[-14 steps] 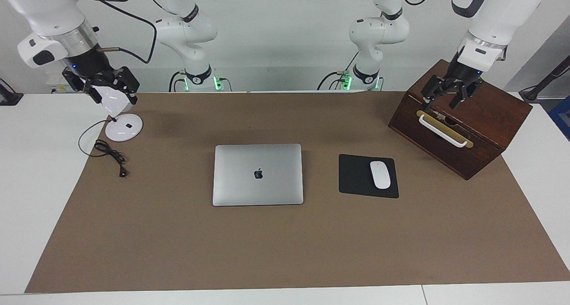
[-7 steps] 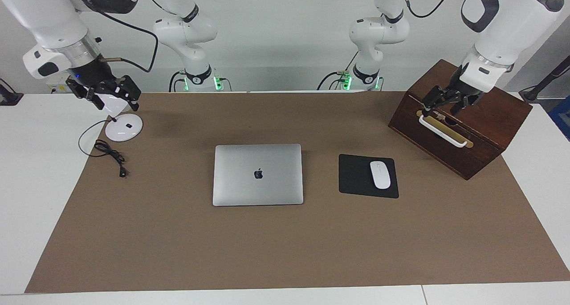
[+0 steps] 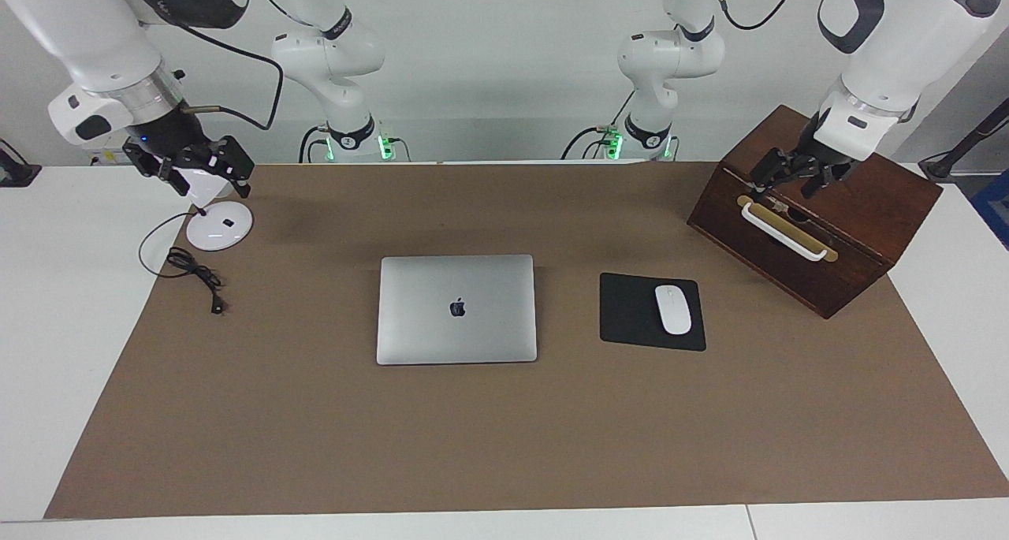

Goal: Close laptop with both arms

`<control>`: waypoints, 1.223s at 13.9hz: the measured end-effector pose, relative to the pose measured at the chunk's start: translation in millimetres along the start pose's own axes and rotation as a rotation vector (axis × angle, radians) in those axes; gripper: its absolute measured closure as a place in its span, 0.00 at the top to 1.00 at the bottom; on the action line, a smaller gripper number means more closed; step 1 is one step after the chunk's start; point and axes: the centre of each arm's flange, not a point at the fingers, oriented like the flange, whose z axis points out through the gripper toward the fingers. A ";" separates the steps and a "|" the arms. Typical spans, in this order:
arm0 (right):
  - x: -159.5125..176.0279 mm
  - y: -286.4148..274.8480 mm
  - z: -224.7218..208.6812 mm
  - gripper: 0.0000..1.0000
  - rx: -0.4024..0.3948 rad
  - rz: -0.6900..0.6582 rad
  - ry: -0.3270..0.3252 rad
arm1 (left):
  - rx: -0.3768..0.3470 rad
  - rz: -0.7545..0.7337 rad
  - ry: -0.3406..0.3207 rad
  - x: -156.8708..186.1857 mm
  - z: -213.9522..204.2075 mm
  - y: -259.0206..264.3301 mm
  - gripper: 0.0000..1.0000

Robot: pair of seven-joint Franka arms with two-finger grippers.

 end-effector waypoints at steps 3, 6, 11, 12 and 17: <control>-0.7 0.1 -0.7 1.00 0.000 0.000 0.001 | 0.001 0.001 0.008 1.0 -2.3 0.2 1.00; -0.9 0.2 -1.2 1.00 0.001 0.000 0.002 | 0.005 0.004 0.011 1.4 -2.7 -0.4 1.00; -2.1 0.4 -3.3 1.00 0.002 -0.001 0.006 | 0.019 0.054 0.015 2.0 -3.2 -2.3 1.00; -2.3 0.4 -3.8 1.00 0.002 -0.006 0.007 | 0.019 0.056 0.017 2.2 -3.4 -2.3 1.00; -2.2 3.3 -5.4 1.00 0.001 -0.013 0.016 | 0.019 0.057 0.025 3.2 -3.9 -2.4 1.00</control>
